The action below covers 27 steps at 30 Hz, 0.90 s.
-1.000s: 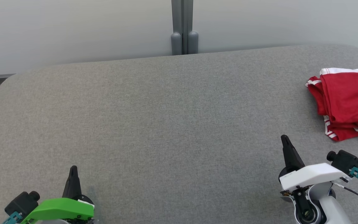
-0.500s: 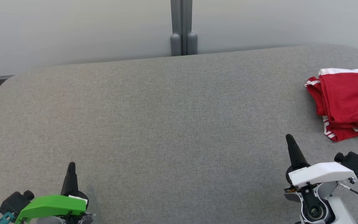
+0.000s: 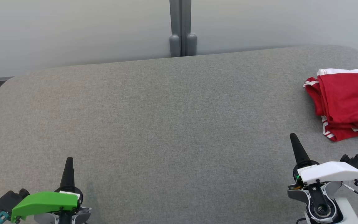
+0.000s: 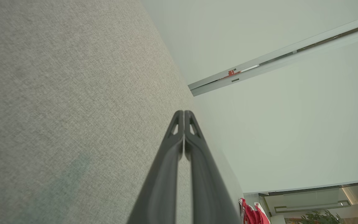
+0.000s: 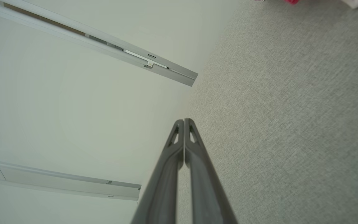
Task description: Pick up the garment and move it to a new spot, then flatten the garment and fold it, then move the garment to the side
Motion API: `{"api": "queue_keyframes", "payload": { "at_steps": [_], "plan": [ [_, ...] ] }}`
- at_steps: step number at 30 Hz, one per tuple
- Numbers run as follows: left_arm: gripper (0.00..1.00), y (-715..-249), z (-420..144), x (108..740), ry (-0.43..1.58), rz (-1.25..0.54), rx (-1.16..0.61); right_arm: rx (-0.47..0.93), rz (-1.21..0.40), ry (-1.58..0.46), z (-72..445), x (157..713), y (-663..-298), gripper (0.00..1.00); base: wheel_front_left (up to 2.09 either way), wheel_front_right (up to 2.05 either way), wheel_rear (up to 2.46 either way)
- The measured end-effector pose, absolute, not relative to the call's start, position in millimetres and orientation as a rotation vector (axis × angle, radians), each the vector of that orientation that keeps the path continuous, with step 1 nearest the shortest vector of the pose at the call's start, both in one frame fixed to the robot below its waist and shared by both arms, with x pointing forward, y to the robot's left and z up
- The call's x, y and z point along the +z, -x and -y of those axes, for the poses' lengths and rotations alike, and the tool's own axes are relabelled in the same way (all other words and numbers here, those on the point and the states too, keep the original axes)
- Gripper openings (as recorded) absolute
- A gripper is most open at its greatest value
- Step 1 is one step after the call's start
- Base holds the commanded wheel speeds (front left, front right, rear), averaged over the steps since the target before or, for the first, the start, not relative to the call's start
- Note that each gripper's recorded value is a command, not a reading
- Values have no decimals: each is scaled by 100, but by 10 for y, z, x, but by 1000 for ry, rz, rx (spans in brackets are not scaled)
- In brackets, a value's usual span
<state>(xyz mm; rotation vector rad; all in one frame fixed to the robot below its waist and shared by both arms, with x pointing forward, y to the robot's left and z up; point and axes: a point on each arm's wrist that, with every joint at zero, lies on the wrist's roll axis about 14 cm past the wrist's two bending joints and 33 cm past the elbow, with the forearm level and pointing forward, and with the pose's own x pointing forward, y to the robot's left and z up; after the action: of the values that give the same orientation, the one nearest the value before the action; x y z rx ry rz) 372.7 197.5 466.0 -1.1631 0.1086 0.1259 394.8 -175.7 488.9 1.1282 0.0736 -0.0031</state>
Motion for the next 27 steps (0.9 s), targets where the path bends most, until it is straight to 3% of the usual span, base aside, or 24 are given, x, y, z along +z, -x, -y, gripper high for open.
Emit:
{"api": "queue_keyframes", "payload": {
  "at_steps": [27],
  "plan": [
    [0,-3810,-1981,4839,1386,-63,76,-16,-46,-1365,1883,4961,-3921,0,0,0,0]
  ]
}}
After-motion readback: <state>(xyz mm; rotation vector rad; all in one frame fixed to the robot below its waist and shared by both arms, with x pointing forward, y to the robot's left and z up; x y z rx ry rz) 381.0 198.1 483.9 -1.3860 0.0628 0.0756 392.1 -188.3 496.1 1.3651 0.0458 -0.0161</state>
